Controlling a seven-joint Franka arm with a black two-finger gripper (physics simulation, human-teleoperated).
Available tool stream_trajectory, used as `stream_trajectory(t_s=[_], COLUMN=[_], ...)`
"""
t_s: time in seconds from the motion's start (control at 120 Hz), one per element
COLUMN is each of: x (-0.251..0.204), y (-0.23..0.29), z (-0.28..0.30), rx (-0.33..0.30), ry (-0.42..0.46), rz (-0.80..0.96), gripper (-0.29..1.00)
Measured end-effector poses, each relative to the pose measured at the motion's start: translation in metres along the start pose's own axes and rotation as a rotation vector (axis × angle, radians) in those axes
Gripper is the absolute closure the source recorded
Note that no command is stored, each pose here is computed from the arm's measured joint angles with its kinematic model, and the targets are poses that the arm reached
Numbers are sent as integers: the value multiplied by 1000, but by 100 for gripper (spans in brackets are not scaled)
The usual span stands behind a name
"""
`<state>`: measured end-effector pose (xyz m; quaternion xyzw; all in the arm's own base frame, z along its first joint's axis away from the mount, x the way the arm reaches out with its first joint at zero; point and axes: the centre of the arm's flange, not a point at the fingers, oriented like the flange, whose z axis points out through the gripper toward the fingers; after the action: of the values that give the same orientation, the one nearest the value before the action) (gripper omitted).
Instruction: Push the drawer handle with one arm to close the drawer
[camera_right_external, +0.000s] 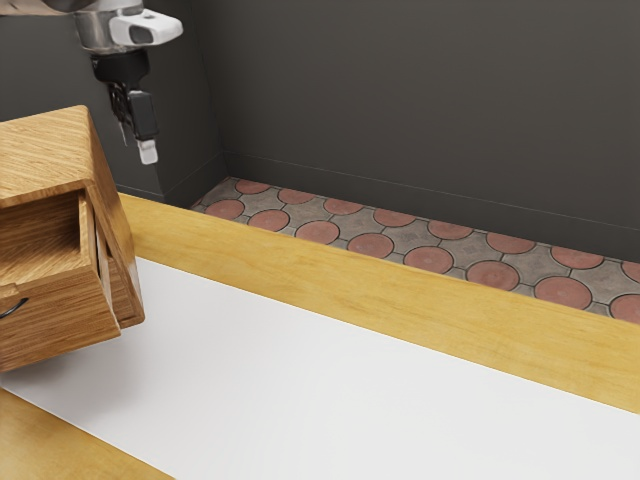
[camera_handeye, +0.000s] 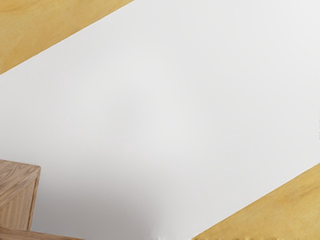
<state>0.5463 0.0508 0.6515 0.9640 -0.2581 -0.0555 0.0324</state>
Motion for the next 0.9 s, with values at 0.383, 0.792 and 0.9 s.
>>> stream_trajectory(t_s=[0.383, 0.792, 0.9], x=[-262, -309, -314], y=[36, 64, 55], z=[-49, 93, 111], rx=[110, -74, -78], ry=[7, -55, -43], rz=[-334, -602, -718], gripper=[0, 63, 70])
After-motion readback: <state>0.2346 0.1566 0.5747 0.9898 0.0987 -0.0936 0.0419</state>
